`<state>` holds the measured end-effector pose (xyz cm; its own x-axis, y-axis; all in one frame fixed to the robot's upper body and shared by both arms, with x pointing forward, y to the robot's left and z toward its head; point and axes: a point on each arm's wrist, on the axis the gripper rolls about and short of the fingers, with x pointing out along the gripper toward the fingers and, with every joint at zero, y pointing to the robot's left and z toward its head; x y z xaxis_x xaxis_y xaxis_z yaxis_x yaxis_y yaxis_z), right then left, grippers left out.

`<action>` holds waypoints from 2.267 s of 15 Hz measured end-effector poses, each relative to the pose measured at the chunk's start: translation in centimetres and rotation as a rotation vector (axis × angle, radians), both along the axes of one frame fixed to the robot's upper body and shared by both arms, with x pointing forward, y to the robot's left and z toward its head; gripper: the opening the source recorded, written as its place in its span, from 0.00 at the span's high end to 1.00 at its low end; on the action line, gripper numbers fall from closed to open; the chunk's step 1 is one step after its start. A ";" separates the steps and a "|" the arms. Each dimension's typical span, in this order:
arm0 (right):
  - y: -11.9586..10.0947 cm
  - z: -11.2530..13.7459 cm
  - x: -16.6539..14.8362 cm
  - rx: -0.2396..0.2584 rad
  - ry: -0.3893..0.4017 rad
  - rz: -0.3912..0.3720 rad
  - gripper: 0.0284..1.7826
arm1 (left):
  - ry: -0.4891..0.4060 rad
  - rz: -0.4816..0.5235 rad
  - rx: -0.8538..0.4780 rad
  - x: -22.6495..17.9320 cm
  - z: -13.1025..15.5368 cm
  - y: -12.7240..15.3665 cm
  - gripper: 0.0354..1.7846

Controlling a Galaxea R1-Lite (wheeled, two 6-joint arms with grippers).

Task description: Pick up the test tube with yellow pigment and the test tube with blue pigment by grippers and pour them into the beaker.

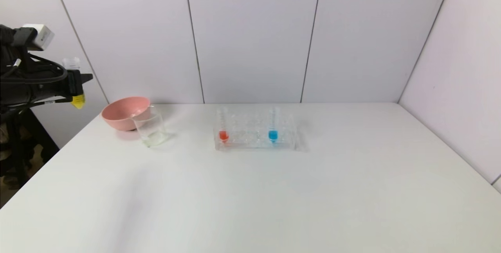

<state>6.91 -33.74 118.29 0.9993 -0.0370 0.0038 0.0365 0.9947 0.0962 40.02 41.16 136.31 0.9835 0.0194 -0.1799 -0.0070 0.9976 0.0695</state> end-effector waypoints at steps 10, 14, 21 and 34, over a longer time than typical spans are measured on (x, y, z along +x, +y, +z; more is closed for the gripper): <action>0.0 0.0 0.0 0.000 0.000 0.000 0.04 | 0.071 -0.219 0.187 2.6 0.1 2.7 0.72; 0.0 0.0 0.0 0.000 0.000 0.000 0.04 | 0.098 -0.326 0.280 4.0 0.1 4.3 0.72; 0.0 0.0 0.0 0.000 0.000 0.000 0.04 | 0.153 -0.495 0.478 5.4 0.4 5.1 0.72; 0.0 0.0 0.0 0.000 0.000 0.000 0.04 | 0.271 -0.705 0.746 5.8 0.1 5.4 0.72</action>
